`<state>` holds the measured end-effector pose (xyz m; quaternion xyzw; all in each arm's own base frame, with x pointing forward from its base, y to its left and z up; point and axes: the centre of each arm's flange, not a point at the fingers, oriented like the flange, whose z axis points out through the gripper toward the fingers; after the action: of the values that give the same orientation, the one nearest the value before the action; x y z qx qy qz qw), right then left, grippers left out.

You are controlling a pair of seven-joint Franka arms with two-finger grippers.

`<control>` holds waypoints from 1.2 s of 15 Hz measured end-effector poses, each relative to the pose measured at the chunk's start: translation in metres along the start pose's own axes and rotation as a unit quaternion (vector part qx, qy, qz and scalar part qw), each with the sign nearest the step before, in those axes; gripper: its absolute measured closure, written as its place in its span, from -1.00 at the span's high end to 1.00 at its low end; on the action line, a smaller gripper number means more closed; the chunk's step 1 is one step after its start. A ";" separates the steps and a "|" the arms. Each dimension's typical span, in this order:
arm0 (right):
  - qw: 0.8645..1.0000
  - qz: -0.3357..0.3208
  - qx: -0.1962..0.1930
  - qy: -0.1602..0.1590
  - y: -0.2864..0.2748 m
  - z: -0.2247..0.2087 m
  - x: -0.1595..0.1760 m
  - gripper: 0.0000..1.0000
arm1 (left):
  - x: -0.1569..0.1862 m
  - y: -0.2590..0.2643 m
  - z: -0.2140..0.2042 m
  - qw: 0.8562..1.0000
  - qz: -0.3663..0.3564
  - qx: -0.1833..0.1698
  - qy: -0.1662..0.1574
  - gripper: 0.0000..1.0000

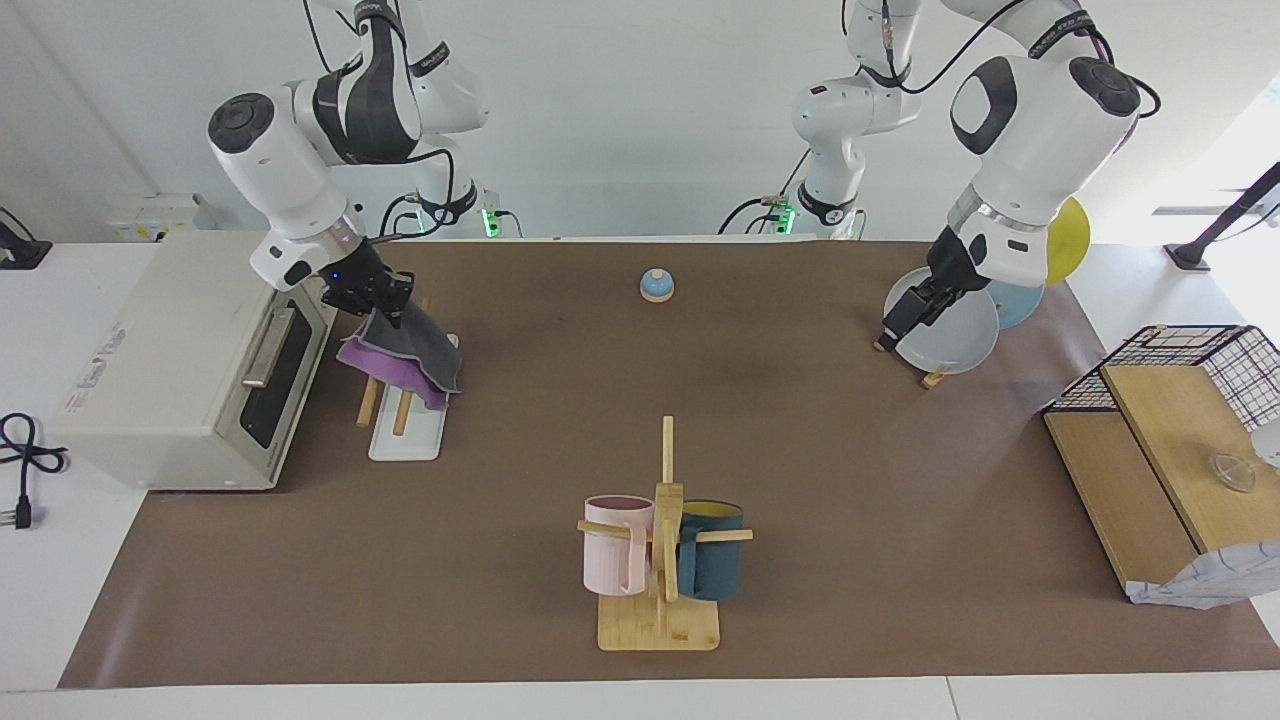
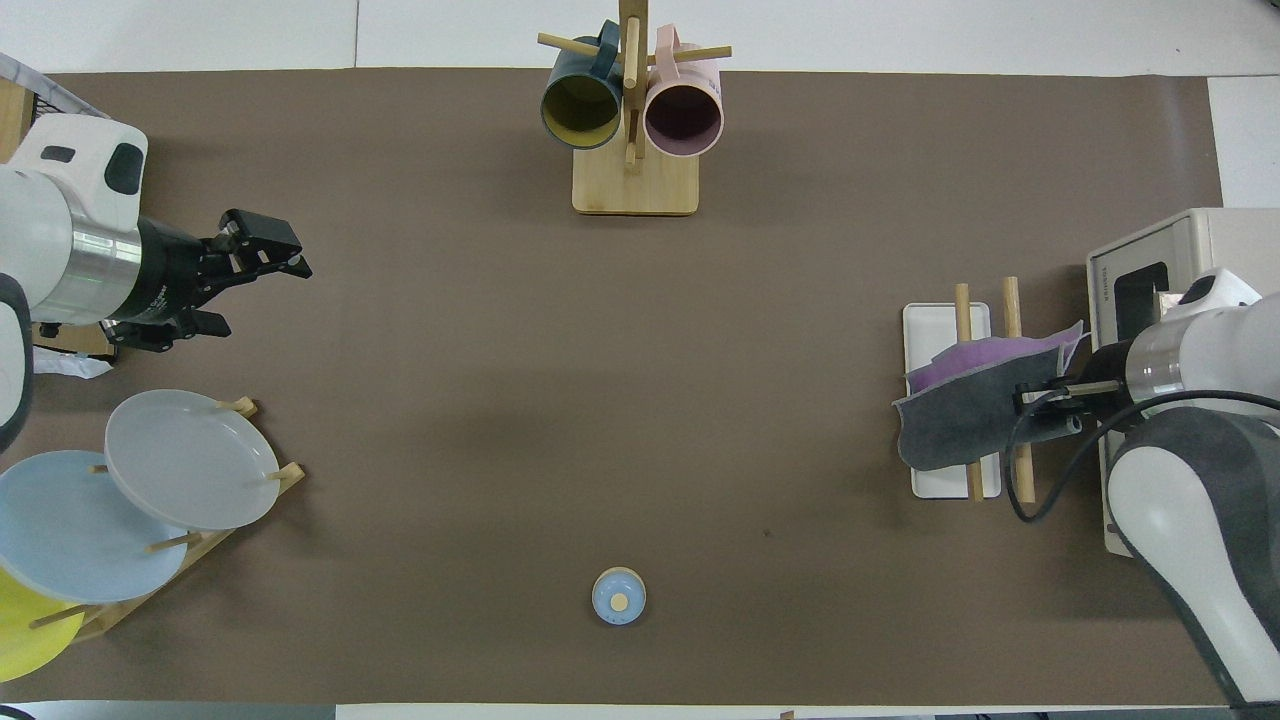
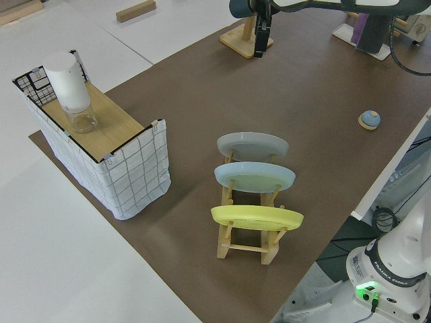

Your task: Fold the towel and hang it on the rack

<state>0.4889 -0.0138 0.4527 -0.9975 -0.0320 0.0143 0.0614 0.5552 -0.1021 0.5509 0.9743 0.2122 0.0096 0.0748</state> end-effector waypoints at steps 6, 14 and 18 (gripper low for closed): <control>1.000 -0.012 -0.002 0.004 0.021 0.003 -0.003 -0.93 | 0.007 -0.024 -0.048 0.986 0.153 0.061 -0.011 1.00; 1.000 -0.017 -0.017 -0.010 0.046 0.017 -0.013 -0.93 | 0.018 -0.012 -0.054 0.975 0.206 0.076 -0.042 1.00; 1.000 -0.017 -0.017 -0.011 0.046 0.018 -0.014 -0.93 | 0.021 -0.014 -0.053 0.975 0.205 0.076 -0.043 1.00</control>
<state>0.4773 -0.0580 0.4291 -0.9975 -0.0502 0.0240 0.0439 0.5655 -0.0729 0.6008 0.9994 0.0050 -0.0334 0.0062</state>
